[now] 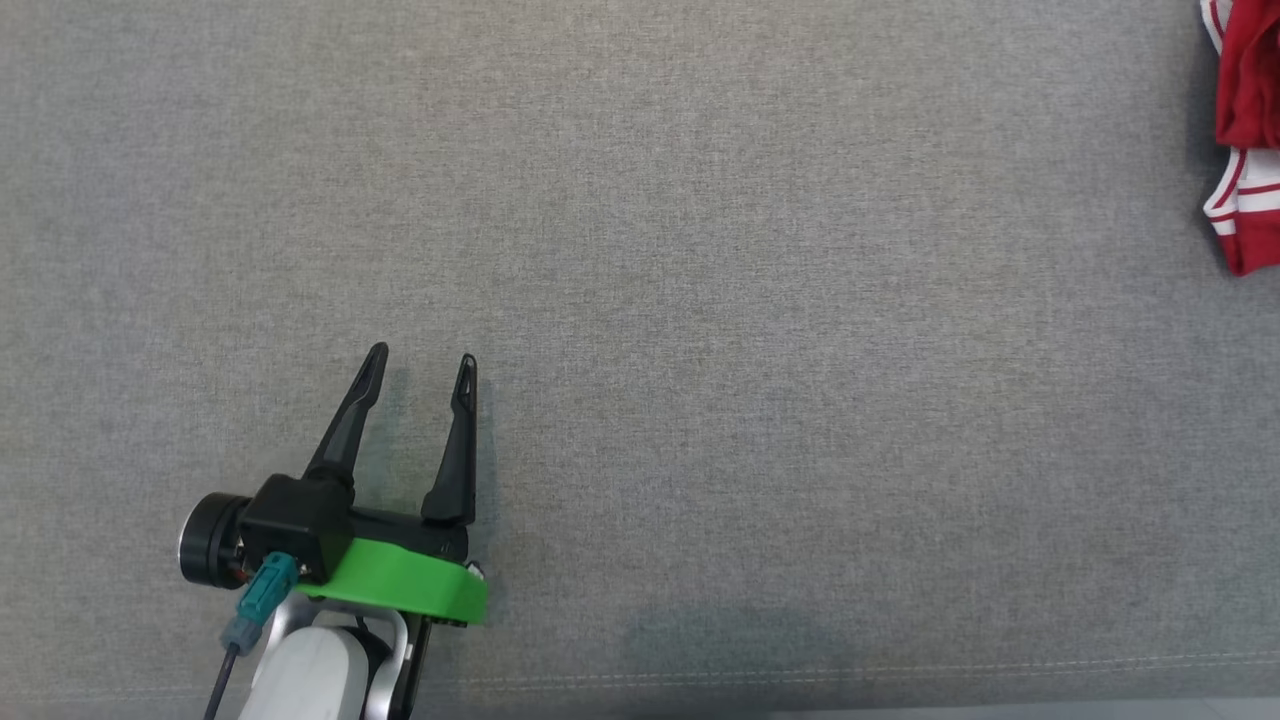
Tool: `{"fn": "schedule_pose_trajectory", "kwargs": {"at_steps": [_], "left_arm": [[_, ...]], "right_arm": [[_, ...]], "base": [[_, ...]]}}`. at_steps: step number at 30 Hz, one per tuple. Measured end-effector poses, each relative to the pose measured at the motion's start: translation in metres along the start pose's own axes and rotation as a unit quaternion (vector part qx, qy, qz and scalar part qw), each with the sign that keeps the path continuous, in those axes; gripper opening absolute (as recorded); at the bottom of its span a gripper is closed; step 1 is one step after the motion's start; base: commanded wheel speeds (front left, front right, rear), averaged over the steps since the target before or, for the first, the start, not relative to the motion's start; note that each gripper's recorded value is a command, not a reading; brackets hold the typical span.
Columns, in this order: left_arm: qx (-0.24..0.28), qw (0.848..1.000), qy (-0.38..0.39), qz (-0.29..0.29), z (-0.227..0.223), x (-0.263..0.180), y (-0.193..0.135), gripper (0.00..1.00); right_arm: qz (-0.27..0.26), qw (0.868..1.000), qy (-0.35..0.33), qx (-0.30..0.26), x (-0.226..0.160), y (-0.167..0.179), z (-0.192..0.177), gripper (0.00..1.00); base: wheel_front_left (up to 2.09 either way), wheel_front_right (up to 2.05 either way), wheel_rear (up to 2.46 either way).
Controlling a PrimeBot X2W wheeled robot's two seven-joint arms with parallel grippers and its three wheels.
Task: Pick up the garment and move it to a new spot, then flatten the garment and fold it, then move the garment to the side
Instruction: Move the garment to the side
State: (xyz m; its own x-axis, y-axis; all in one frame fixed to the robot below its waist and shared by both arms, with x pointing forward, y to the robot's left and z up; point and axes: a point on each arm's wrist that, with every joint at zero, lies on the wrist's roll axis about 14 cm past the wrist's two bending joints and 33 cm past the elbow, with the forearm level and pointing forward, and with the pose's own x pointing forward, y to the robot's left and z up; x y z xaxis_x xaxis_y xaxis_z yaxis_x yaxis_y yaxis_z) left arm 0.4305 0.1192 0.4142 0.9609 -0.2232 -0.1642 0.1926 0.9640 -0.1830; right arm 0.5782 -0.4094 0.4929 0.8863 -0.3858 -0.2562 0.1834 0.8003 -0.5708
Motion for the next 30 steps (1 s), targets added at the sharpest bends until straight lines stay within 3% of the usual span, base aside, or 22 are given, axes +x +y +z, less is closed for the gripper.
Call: {"fn": "schedule_pose_trajectory", "kwargs": {"at_steps": [11,22,30], "left_arm": [[-0.001,1.0,-0.028,-0.009,0.02,0.001,-0.011,1.0],[-0.013,0.994,-0.093,0.056,0.06,-0.007,0.016,1.0],[-0.025,0.99,-0.111,0.084,0.073,-0.028,0.027,1.0]], "right_arm": [[0.009,0.992,-0.104,0.075,-0.026,0.014,0.04,1.0],[0.058,0.965,-0.19,0.171,-0.074,0.05,0.081,1.0],[0.138,0.937,-0.236,0.216,-0.135,0.106,0.101,1.0]], "base": [[0.0,0.0,0.0],[0.0,0.0,0.0],[0.0,0.0,0.0]]}}
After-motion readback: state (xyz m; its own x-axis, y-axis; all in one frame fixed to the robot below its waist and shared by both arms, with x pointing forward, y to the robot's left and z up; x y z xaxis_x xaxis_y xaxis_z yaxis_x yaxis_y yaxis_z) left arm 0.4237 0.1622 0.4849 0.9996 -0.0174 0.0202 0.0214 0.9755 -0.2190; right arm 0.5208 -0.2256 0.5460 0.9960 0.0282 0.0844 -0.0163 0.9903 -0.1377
